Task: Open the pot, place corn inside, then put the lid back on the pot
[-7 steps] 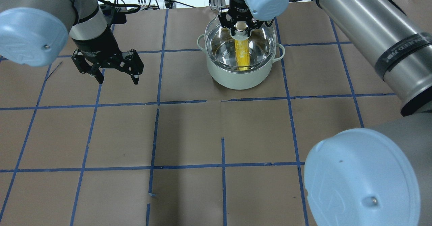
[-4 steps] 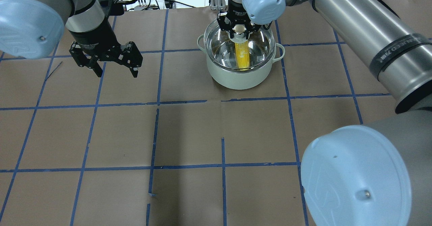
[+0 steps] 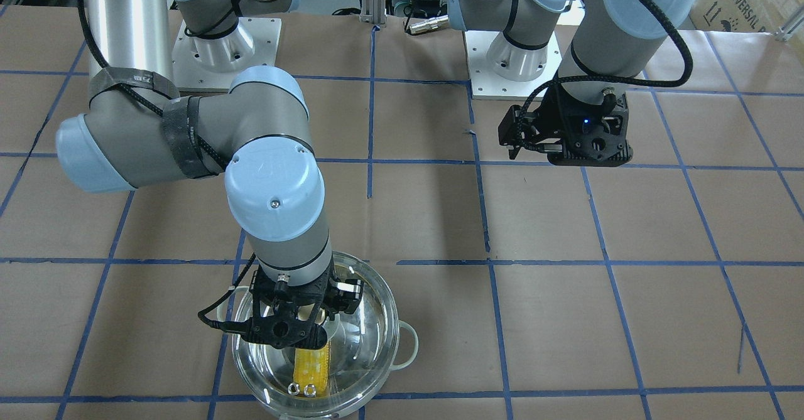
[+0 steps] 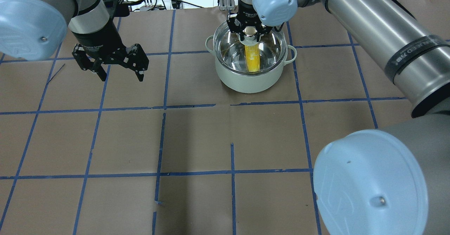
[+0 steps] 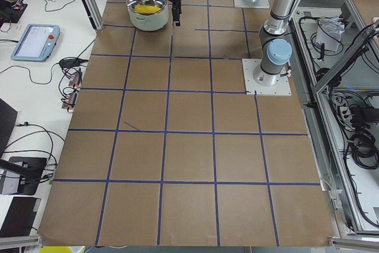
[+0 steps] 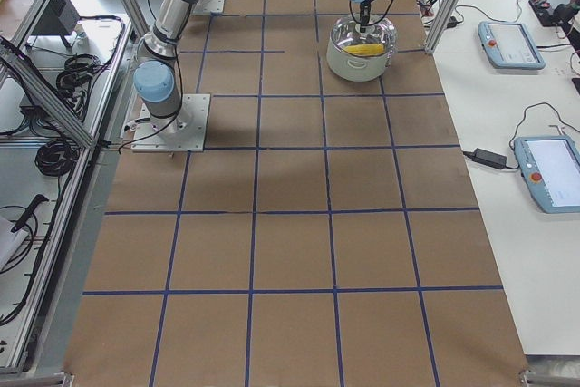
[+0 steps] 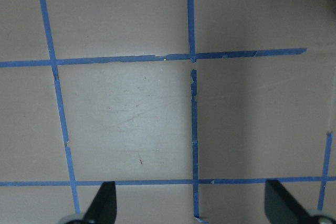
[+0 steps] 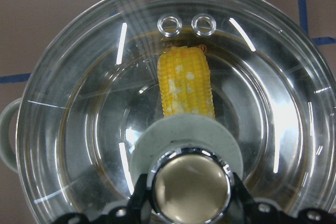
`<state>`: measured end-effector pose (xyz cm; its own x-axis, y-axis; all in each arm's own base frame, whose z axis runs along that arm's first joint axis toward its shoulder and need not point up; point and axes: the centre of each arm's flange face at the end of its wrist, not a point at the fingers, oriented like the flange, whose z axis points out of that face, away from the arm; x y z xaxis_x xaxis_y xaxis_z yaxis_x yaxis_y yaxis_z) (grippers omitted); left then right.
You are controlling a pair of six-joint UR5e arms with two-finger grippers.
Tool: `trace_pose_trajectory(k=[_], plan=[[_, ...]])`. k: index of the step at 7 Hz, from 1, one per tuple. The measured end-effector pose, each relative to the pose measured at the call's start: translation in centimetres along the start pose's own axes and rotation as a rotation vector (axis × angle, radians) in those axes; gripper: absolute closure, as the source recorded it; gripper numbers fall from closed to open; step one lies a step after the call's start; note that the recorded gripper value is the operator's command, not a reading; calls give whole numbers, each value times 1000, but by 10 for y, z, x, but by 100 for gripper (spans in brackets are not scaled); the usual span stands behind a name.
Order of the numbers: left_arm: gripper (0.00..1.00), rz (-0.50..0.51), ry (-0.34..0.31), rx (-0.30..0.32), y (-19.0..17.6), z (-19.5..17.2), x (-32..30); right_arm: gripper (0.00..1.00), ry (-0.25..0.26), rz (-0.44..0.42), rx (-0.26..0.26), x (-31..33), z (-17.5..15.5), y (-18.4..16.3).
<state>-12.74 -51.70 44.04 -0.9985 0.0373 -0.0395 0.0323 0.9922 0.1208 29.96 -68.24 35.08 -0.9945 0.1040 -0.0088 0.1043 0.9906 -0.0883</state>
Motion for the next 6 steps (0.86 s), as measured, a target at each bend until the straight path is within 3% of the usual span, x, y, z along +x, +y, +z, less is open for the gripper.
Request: trace_pose_trajectory(k=[1, 2, 6], plan=[[0, 2, 1, -3, 2, 2, 0, 49, -1, 1, 1, 1, 0, -1], [0, 1, 0, -4, 2, 2, 0, 45, -2, 1, 1, 2, 1, -1], [0, -2, 0, -2, 4, 1, 0, 41, -16, 2, -7, -2, -1, 0]])
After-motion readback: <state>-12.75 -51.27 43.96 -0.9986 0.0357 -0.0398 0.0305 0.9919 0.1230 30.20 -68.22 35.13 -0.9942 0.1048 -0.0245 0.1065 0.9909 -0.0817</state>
